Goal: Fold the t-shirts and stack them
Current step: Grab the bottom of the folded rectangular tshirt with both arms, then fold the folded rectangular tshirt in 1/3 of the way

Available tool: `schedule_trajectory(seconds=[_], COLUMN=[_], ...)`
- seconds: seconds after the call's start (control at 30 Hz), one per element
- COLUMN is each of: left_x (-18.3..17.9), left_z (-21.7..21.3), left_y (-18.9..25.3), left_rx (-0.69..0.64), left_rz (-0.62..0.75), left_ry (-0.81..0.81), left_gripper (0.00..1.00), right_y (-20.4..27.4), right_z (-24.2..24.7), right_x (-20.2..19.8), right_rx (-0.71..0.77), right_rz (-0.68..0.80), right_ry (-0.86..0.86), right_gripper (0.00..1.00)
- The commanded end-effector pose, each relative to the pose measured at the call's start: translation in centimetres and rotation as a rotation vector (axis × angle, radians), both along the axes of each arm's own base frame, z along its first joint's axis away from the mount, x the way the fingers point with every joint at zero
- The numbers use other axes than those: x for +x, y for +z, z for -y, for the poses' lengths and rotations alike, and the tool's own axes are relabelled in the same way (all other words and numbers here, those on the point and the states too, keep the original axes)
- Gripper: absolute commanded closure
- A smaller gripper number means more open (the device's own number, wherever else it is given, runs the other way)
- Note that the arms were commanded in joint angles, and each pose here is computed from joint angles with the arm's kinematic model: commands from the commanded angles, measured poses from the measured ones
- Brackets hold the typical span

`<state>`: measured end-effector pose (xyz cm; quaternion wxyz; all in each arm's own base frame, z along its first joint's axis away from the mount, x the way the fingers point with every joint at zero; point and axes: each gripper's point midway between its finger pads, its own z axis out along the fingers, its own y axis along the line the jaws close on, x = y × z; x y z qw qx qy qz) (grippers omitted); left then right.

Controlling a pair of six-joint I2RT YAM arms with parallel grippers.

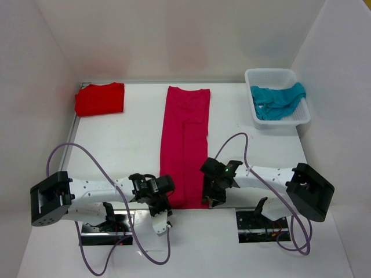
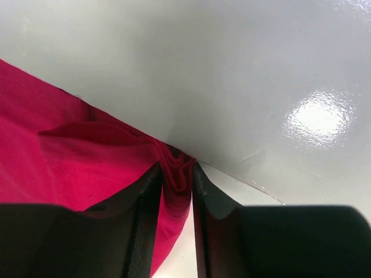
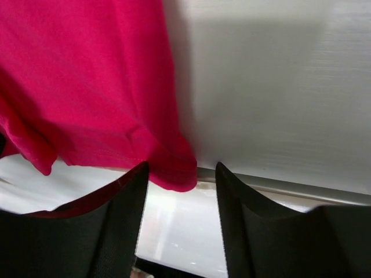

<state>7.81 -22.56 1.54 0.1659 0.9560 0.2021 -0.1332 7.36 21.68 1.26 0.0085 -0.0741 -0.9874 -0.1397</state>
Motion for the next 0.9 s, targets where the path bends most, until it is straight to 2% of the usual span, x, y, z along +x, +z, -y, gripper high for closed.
schedule_trajectory(seconds=[0.0, 0.1, 0.17, 0.23, 0.5, 0.63, 0.77, 0.87], left_x=[-1.5, -1.5, -1.4, -1.4, 1.3, 2.6, 6.7, 8.8], left_z=[-0.8, -0.8, -0.5, -0.4, 1.6, 2.4, 2.4, 2.4], left_y=[-0.4, -0.4, -0.1, -0.1, 4.5, 7.9, 11.4, 12.1], left_rx=[0.02, 0.02, 0.003, -0.001, -0.073, -0.142, -0.25, -0.26], left_rz=[-0.069, -0.069, -0.062, -0.067, -0.034, -0.045, -0.036, -0.055], left_ry=[-0.008, -0.008, -0.009, 0.014, 0.243, 0.357, 0.544, 0.624], left_gripper=[0.67, 0.75, 0.85, 0.89, 0.97, 0.98, 0.99, 0.99], right_y=[0.7, 0.9, 0.8, 0.9, 5.8, 8.0, 9.6, 10.0], right_z=[-1.5, -2.0, -2.2, -2.1, -3.7, -3.4, -2.1, -1.8], right_x=[0.3, 0.4, 0.3, 0.5, 2.5, 5.5, 9.1, 11.7], right_rx=[0.054, 0.07, 0.079, 0.071, 0.106, 0.148, 0.195, 0.181], right_rz=[0.014, 0.01, 0.002, 0.012, 0.095, 0.159, 0.203, 0.238], right_ry=[0.046, 0.049, 0.053, 0.059, 0.157, 0.128, 0.073, 0.089], right_gripper=[0.46, 0.62, 0.82, 1.0, 1.0, 1.0, 1.0, 1.0])
